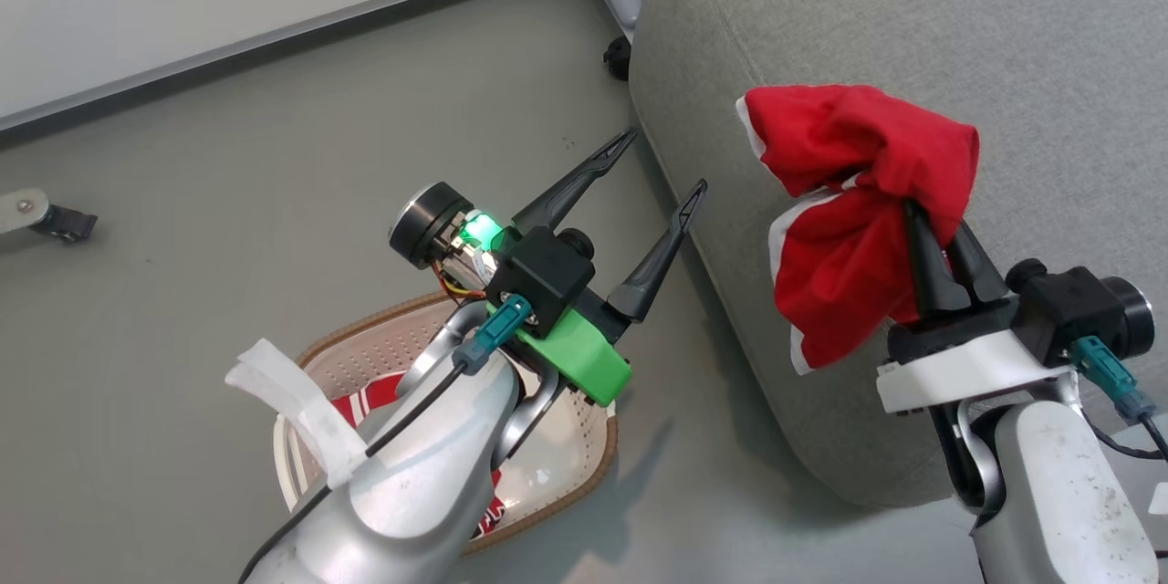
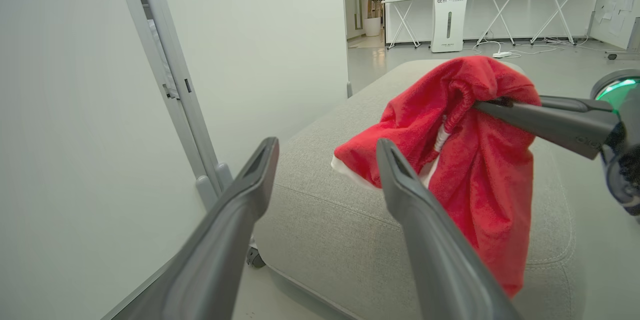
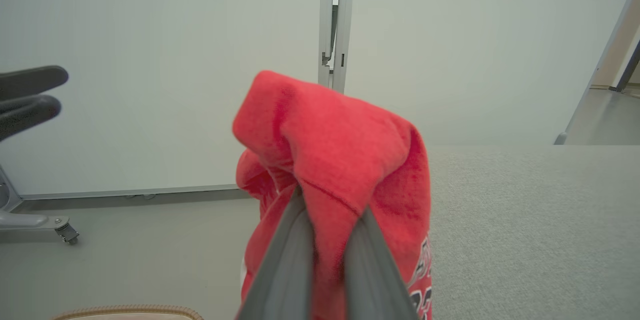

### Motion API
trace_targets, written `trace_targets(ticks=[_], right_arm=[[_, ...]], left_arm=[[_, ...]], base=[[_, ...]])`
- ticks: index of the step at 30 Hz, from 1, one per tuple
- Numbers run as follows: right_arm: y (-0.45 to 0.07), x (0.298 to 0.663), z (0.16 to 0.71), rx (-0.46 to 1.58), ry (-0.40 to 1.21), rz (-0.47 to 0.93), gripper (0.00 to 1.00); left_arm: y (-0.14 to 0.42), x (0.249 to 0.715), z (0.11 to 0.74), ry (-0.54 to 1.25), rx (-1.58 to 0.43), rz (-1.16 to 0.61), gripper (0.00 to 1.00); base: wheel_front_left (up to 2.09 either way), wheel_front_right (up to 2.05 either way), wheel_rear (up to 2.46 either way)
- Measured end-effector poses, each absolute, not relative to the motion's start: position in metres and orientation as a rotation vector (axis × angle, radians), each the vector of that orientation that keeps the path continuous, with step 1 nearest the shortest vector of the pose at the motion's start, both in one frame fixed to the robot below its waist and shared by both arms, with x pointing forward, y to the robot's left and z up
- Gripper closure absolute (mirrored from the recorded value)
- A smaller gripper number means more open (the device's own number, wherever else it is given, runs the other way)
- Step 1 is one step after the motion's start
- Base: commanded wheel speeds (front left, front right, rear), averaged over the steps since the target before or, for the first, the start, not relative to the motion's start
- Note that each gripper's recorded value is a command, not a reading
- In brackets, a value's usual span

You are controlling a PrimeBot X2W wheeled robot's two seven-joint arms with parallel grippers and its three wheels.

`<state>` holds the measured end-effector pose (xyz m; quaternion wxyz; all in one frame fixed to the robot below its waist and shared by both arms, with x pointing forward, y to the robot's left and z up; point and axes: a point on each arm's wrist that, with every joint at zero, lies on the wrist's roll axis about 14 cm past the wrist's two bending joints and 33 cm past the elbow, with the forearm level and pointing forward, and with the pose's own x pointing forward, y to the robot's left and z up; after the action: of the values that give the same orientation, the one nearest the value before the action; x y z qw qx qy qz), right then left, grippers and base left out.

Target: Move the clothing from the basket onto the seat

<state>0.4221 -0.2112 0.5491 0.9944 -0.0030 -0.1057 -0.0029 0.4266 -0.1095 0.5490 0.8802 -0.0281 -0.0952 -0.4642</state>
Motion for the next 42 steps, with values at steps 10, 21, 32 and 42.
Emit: trace_targets(ticks=[10, 21, 32, 42], right_arm=[[-0.248, 0.403, 0.538, -0.023, -0.175, -0.117, 1.0], [-0.276, 0.435, 0.572, -0.073, -0.277, -0.179, 1.0], [-0.33, 0.494, 0.641, -0.252, -0.463, -0.251, 1.0], [-0.348, 0.561, 0.612, -0.292, -0.398, -0.245, 1.0]], left_arm=[[-0.131, 0.425, 0.54, -0.182, -0.096, -1.025, 0.0], [-0.129, 0.443, 0.533, -0.185, -0.106, -1.01, 0.0], [-0.126, 0.472, 0.503, -0.157, -0.104, -1.004, 0.0], [-0.119, 0.495, 0.46, -0.097, -0.106, -0.99, 0.0]], base=[[0.0, 0.0, 0.0], [0.0, 0.0, 0.0], [0.0, 0.0, 0.0], [0.0, 0.0, 0.0]])
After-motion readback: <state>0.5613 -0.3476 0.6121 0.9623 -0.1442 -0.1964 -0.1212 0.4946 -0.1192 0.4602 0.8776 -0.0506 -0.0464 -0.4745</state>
